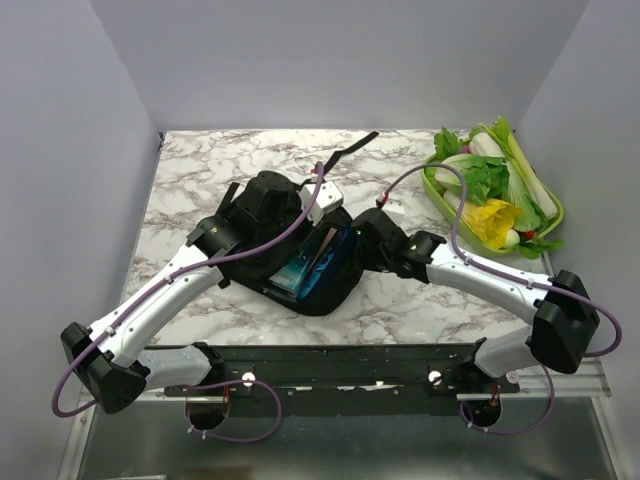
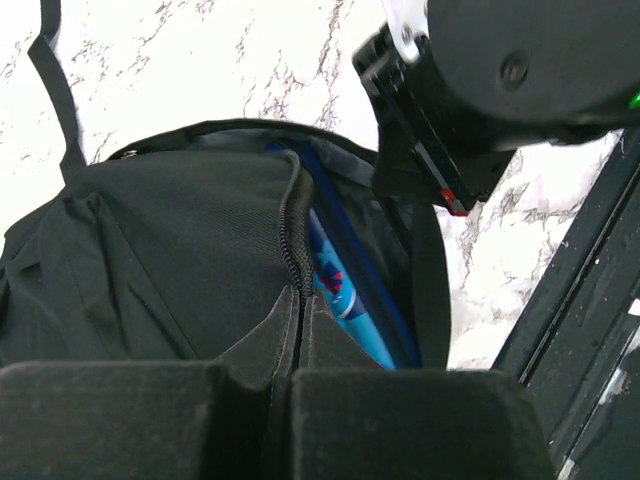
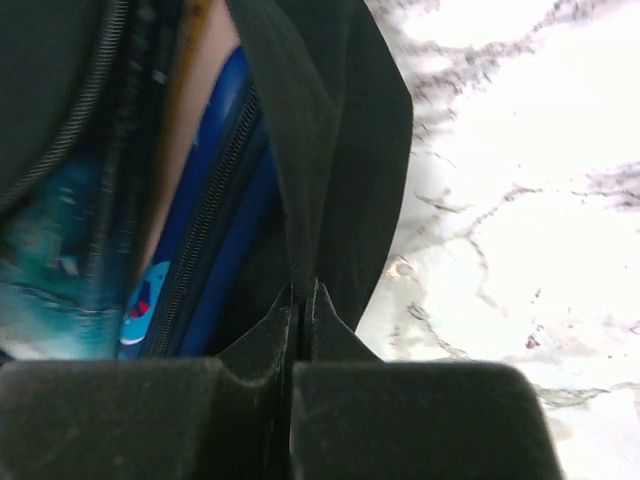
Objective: Pack the student bag
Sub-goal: Adjust the student bag at the center of the board.
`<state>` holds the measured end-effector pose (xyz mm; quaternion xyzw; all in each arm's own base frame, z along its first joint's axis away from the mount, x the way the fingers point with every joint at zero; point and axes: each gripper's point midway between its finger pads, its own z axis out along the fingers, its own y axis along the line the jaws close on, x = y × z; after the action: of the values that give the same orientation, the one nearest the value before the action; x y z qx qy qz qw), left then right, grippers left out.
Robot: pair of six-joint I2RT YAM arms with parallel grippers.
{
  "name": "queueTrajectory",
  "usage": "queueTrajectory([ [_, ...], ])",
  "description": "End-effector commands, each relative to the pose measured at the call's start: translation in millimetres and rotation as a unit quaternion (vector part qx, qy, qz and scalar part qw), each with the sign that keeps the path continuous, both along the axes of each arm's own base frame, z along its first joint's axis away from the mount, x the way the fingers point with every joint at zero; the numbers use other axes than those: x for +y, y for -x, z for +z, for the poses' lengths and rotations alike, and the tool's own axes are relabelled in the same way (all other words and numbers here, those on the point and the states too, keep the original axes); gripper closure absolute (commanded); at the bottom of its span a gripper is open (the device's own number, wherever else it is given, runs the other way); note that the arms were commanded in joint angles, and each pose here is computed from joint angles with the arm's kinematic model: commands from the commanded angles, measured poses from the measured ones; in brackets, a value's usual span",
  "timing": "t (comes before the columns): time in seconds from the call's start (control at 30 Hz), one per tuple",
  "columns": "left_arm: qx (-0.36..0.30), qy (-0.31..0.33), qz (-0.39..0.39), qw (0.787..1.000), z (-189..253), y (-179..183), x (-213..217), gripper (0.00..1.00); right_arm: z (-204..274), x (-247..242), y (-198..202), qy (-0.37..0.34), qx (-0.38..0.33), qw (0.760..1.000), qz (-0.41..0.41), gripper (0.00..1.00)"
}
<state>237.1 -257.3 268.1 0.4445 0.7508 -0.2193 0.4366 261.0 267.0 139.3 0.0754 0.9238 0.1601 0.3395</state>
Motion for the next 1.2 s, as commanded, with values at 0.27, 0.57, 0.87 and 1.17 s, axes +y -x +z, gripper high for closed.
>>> queueTrajectory([
  [0.27,0.074,0.009,-0.02,0.997,6,5,-26,0.67,6,-10,16,-0.02,-0.028,0.999,0.003,0.42],
  [0.57,0.06,0.011,-0.073,0.995,39,20,-16,0.14,65,-5,63,-0.003,-0.165,0.984,0.065,0.39],
  [0.87,0.034,-0.036,-0.002,0.999,-4,-5,100,0.11,111,88,107,0.068,-0.254,0.939,0.224,0.45],
  [1.17,0.064,-0.071,0.031,0.995,-85,-19,184,0.14,83,177,90,0.03,-0.23,0.907,0.352,0.47],
])
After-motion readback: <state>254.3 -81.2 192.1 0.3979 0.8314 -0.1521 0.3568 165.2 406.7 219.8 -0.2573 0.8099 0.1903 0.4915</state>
